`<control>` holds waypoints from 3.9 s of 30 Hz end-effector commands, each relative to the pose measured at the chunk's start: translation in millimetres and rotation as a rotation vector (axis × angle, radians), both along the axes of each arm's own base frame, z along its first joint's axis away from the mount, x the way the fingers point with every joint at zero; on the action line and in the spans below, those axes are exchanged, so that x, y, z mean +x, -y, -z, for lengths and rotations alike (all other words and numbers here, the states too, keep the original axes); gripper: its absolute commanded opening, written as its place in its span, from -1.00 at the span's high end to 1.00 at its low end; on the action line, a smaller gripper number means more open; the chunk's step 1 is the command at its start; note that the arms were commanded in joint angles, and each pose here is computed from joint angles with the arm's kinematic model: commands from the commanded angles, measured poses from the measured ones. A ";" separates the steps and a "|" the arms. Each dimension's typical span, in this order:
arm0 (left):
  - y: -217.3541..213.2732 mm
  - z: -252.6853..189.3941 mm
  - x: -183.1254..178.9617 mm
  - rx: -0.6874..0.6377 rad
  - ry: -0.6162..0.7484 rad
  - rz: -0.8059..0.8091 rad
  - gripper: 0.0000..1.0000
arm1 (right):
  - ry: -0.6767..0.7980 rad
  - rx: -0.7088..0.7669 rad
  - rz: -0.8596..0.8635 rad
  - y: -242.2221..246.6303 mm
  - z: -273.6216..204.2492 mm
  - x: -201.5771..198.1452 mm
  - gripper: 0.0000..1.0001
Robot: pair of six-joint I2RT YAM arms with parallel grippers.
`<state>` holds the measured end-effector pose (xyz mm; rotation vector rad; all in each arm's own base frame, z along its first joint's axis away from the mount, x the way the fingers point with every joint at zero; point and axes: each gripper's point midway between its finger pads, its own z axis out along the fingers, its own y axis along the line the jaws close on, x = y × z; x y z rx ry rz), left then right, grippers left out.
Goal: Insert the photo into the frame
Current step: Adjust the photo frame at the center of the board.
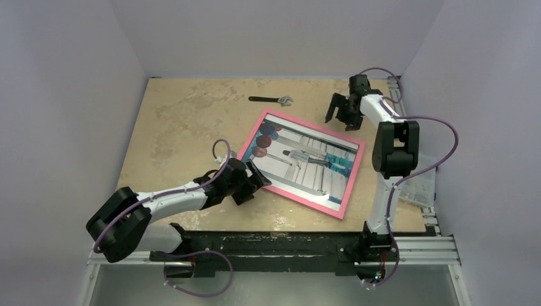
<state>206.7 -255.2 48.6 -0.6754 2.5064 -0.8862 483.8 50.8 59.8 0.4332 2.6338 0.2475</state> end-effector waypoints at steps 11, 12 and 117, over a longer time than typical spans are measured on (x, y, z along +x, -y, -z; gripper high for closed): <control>12.0 14.2 11.8 0.000 -0.027 -0.004 -0.82 | -0.110 0.248 -0.124 -45.4 21.2 -27.5 -0.76; 11.7 15.0 13.3 0.004 -0.026 -0.005 -0.82 | -0.122 0.261 -0.127 -46.6 23.3 -33.5 -0.76; -57.6 -130.3 58.2 0.168 0.370 0.148 -1.00 | 0.150 0.232 -0.359 -79.8 -79.5 -220.8 -0.79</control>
